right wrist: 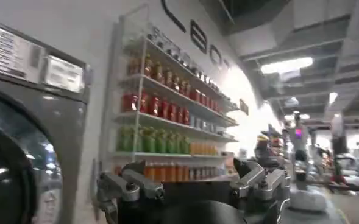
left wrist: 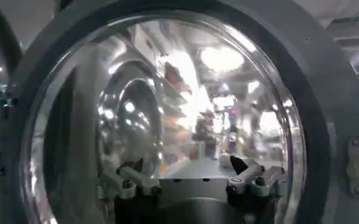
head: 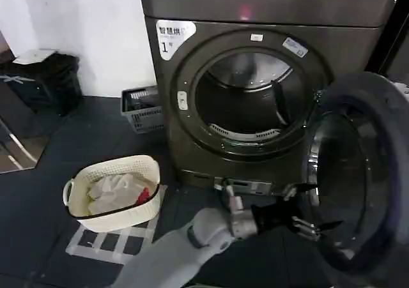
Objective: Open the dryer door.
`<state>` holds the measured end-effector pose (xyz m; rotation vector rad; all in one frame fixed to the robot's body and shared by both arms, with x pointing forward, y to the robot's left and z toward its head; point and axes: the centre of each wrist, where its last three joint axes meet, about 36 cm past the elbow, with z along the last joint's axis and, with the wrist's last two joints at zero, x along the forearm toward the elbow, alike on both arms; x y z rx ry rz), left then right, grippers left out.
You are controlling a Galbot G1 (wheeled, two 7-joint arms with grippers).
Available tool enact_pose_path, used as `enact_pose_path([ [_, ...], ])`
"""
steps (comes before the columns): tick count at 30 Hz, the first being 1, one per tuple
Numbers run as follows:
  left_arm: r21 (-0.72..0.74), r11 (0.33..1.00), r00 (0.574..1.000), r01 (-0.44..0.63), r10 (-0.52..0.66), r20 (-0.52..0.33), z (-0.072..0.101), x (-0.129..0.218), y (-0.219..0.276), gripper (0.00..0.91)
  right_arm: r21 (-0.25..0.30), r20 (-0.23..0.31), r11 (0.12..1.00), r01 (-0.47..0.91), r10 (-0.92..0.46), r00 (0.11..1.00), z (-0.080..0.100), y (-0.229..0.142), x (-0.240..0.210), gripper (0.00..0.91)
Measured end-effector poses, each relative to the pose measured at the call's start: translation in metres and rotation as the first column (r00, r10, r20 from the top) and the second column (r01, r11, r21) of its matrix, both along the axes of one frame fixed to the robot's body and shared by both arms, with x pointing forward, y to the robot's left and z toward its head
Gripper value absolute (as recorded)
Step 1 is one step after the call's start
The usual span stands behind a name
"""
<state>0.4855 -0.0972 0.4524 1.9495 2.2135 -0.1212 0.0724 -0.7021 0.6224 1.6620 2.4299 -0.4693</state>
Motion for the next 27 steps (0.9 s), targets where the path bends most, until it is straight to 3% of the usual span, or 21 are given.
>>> enact_pose_path([
  [3,-0.001,1.000,1.000,0.000,0.000,0.007,0.004,0.004,-0.014,0.907,-0.003,-0.003,1.000,0.004,-0.004,1.000,0.001,-0.001,-0.002,0.907],
  [18,0.139,0.981,0.990,-0.133,0.125,0.065,-0.026,0.054,0.003,0.907,-0.018,-0.005,1.000,0.000,0.000,1.000,0.009,-0.002,0.000,0.907],
  [27,0.125,0.971,0.977,-0.204,0.194,0.085,-0.025,0.064,0.006,0.907,-0.022,-0.010,1.000,-0.004,0.004,1.000,0.009,0.001,-0.002,0.907],
])
